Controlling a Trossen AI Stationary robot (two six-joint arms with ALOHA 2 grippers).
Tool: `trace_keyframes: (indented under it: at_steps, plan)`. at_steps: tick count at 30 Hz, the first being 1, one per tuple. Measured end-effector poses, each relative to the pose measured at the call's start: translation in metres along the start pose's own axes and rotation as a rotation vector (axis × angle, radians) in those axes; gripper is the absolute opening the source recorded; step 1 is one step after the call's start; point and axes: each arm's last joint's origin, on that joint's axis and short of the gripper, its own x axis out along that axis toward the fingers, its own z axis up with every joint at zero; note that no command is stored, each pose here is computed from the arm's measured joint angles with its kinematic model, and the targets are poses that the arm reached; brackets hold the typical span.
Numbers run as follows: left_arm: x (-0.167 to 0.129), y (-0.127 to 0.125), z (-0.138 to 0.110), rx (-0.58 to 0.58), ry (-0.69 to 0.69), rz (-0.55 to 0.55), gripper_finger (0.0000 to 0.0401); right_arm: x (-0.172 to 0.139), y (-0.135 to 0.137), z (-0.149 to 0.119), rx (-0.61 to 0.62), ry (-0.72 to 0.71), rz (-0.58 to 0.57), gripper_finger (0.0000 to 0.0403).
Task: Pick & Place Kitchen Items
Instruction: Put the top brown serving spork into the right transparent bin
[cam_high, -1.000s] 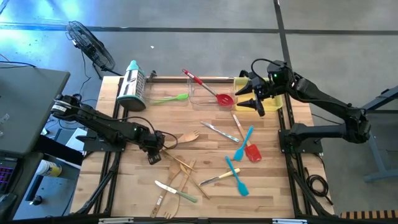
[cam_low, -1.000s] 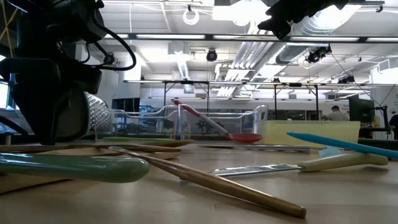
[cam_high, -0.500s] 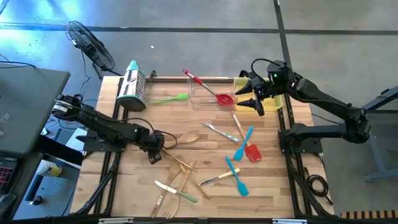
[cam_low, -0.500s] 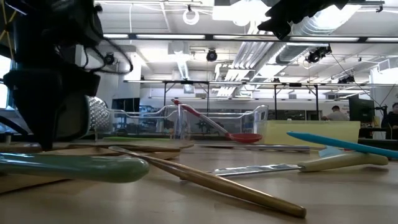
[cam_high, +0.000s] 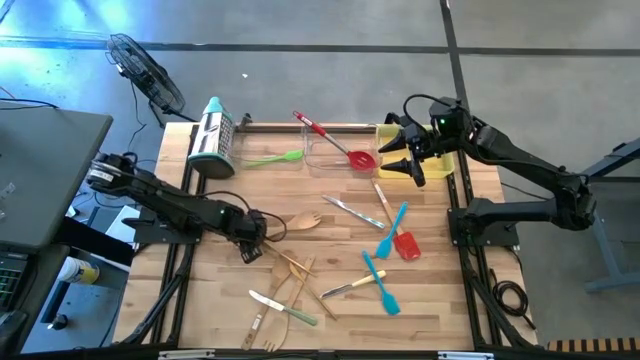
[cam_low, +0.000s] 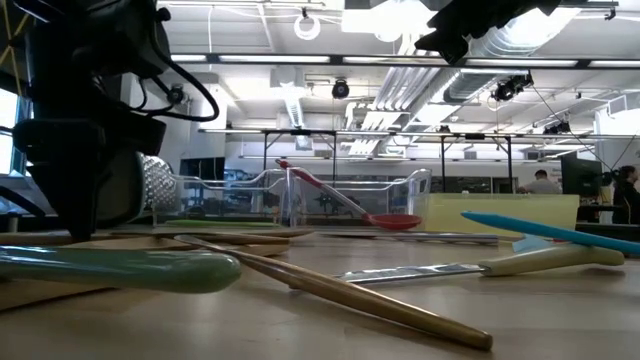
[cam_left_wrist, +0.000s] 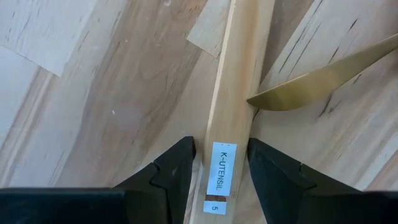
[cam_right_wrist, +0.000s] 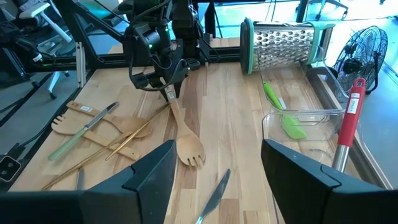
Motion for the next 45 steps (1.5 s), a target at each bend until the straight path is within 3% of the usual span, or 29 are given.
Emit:
trace_keyframes:
  at_steps: [5, 12, 27, 45]
  plan:
    - [0.005, 0.000, -0.001, 0.002, 0.043, 0.012, 0.0143, 0.000, 0.000, 0.000, 0.003, 0.003, 0.003, 0.0229]
    - [0.005, 0.001, -0.002, -0.003, 0.046, 0.031, 0.0078, 0.000, 0.000, 0.000, 0.003, 0.003, 0.003, 0.0229]
    - [0.005, 0.000, -0.001, -0.085, 0.055, 0.032, 0.0078, 0.000, 0.000, 0.000, 0.002, 0.003, 0.000, 0.0229]
    - [-0.008, -0.003, 0.002, -0.077, 0.030, -0.043, 0.0078, 0.000, 0.000, 0.000, 0.009, 0.005, 0.000, 0.0229]
